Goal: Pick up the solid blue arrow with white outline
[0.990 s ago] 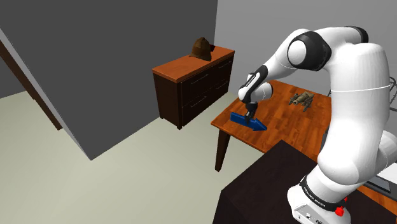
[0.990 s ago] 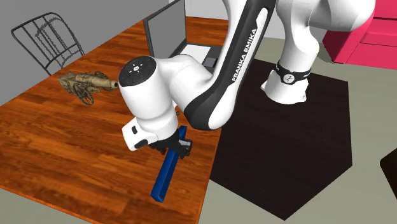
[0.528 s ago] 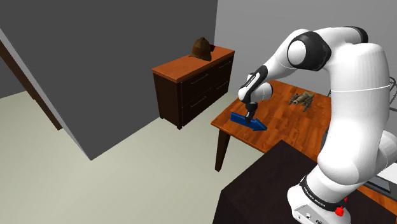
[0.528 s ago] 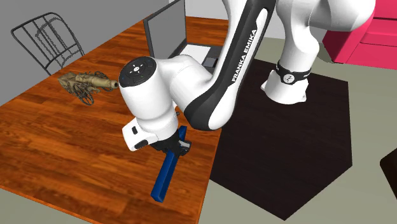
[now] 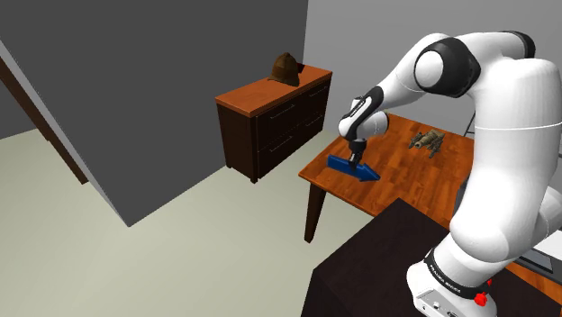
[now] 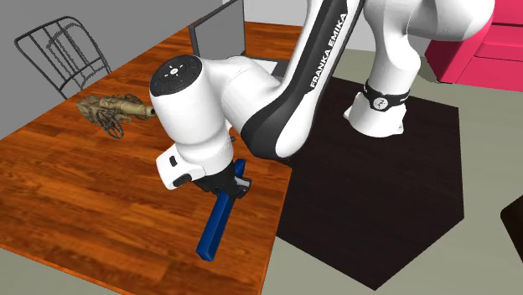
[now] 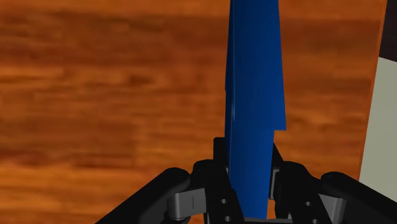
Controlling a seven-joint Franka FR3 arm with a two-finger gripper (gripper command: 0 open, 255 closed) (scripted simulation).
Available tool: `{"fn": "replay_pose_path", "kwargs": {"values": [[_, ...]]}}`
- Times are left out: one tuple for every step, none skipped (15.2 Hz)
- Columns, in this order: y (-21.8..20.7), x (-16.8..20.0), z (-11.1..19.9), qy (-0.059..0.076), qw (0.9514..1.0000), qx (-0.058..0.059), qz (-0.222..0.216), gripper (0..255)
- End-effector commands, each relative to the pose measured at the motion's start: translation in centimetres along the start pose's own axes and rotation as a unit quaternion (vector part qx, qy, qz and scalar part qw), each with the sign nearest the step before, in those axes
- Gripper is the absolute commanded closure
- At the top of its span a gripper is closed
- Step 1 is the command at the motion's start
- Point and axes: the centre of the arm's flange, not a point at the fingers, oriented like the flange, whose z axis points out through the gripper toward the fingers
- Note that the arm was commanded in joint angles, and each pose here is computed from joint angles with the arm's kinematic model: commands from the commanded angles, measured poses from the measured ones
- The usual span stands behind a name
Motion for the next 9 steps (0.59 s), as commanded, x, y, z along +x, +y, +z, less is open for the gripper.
{"fn": "replay_pose_path", "kwargs": {"values": [[0.0, -0.1, -1.0, 0.000, 1.0000, 0.000, 0.000, 255], [0.0, -0.2, -1.5, 0.000, 1.0000, 0.000, 0.000, 255], [-0.1, -0.3, -2.1, 0.000, 1.0000, 0.000, 0.000, 255], [-0.1, -0.4, -2.6, 0.000, 1.0000, 0.000, 0.000, 255], [-0.1, -0.5, -3.1, 0.000, 1.0000, 0.000, 0.000, 255], [-0.1, -0.5, -3.6, 0.000, 1.0000, 0.000, 0.000, 255], [-0.1, -0.6, -4.1, 0.000, 1.0000, 0.000, 0.000, 255], [-0.1, -0.7, -4.7, 0.000, 1.0000, 0.000, 0.000, 255], [-0.2, -0.8, -5.2, 0.000, 1.0000, 0.000, 0.000, 255]]}}
